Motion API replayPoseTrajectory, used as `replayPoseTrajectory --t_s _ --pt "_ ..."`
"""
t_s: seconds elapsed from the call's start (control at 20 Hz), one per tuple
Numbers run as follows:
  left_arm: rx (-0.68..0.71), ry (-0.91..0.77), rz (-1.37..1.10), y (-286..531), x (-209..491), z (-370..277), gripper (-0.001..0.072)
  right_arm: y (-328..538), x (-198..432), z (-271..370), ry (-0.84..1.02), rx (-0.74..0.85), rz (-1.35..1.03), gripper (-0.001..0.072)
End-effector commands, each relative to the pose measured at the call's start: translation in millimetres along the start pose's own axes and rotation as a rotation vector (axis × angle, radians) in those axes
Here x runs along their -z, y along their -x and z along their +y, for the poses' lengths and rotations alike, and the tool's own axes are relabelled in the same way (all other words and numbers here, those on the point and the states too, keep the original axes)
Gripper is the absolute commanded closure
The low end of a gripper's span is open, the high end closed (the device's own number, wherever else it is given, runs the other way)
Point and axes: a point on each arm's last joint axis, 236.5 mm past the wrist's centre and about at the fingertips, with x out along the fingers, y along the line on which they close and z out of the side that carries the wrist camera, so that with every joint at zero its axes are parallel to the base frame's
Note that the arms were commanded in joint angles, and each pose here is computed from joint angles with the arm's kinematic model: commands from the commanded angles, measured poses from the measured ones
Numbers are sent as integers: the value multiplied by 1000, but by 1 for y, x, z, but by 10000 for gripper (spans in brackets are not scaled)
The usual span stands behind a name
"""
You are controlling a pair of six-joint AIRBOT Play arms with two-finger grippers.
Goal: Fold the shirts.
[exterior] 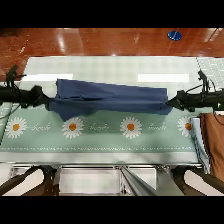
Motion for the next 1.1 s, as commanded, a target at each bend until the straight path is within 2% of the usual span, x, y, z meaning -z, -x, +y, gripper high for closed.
replayPoseTrajectory --t_s 0.0,0.35,0.6,0.65,0.7,0.75,0.8,0.95,1.05 --pt "16 -54 -5 -12 -42 -21 691 -5 -31 9 -3 -32 -34 690" --pt "36 1 191 -86 -85 -29 691 -39 -57 -22 -62 -9 -11 689" --pt "20 69 204 -120 -97 -11 689 -57 -76 -37 -94 -11 -59 689" --pt "19 69 191 -122 -100 -11 628 -62 -80 -39 -108 -23 -72 689" --pt "19 65 188 -123 -101 -12 415 -65 -85 -41 -125 -28 -89 621" --pt "23 43 202 -121 -98 -14 196 -66 -88 -43 -134 -25 -102 396" --pt "18 28 206 -113 -100 -15 198 -62 -92 -45 -119 -15 -107 298" --pt "-77 -37 143 -55 -126 -3 198 -8 -102 -53 -94 4 -71 298" --pt "-148 -67 -33 7 -157 1 198 42 -108 -73 -104 65 -141 298"
